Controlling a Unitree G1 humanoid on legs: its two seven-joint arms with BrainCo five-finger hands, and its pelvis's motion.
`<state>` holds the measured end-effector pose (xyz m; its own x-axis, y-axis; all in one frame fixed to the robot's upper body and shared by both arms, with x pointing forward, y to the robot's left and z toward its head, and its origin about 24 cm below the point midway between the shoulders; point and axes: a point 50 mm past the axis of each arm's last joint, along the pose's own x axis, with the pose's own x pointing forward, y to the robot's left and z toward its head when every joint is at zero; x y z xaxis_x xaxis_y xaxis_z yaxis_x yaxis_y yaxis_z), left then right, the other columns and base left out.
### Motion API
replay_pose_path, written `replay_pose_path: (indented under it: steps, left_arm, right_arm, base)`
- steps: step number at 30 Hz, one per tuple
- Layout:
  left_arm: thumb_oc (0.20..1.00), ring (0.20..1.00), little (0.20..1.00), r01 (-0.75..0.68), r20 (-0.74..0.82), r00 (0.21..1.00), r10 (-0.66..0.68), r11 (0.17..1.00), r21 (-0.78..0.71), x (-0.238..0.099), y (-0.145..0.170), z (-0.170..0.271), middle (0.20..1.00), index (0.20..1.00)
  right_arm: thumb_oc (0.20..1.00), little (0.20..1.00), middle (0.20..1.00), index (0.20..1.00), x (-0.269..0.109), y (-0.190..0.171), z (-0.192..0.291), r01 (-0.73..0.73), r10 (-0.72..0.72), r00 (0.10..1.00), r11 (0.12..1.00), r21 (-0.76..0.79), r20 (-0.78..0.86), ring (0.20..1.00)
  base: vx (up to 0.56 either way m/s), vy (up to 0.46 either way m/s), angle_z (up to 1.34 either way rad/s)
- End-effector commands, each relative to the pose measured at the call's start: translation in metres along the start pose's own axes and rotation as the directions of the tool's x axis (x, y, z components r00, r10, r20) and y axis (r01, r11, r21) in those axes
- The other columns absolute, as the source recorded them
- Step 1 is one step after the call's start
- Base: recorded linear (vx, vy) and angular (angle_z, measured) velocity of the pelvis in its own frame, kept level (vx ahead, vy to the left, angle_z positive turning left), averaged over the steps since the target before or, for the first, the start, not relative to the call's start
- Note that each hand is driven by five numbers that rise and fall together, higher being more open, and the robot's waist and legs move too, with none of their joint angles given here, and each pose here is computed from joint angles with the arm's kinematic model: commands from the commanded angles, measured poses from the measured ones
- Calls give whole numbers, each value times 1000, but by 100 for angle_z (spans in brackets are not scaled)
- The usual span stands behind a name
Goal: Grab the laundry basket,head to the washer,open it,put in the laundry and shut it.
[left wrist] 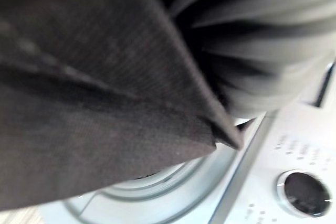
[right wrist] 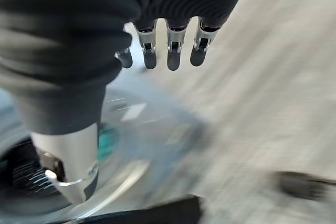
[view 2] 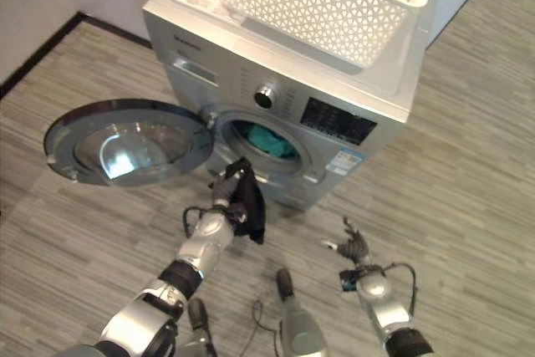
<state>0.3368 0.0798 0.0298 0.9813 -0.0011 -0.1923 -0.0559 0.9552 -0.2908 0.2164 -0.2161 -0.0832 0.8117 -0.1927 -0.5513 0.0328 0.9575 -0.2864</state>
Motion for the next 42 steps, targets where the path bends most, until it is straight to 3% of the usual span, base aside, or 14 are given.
replay_pose_path:
  steps: [1,3,6,9,14,16,23,32,42]
  left_arm:
    - [200,200,200,136,207,971,-122,989,-55,11,-55,55,200,200]
    - [200,200,200,157,240,961,-140,986,-53,14,-62,68,200,200]
    - [200,200,200,163,247,958,-144,985,-55,14,-64,71,200,200]
    - [200,200,200,183,355,922,-154,982,-51,20,-75,115,200,200]
    - [200,200,200,142,491,869,-60,981,-131,30,-62,186,200,200]
    - [200,200,200,143,492,869,-60,981,-132,30,-62,186,200,200]
    - [200,200,200,111,628,777,32,976,-187,23,-49,264,200,200]
    - [200,200,200,156,691,723,7,972,-173,11,-66,285,200,200]
    - [200,200,200,168,673,739,-46,979,-118,11,-86,270,200,200]
  right_arm:
    - [1000,1000,1000,1000,3,-11,-8,69,-64,997,992,107,-51,1000]
    - [1000,1000,1000,1000,-3,-11,-48,143,-86,966,963,228,-242,1000]
    - [1000,1000,1000,1000,-5,-9,-55,158,-84,956,955,251,-281,1000]
    - [1000,1000,1000,1000,-5,-1,-63,192,-66,933,922,335,-353,1000]
    - [1000,1000,1000,1000,4,-1,-39,191,-79,965,863,467,-249,1000]
    - [1000,1000,1000,1000,4,-1,-39,191,-80,965,863,467,-248,1000]
    - [1000,1000,1000,1000,17,-6,27,107,-145,989,780,616,12,1000]
    - [1000,1000,1000,1000,13,3,57,-5,-126,978,786,619,168,1000]
    - [1000,1000,1000,1000,13,-2,34,58,-134,988,779,624,75,1000]
  base:
    - [-63,-26,-3]
    - [-86,-42,-4]
    - [-39,-22,0]
    - [-148,-57,-2]
    - [-141,-104,9]
    - [-46,-45,30]
    - [-64,-102,15]
    - [20,-83,6]
    - [29,-21,0]
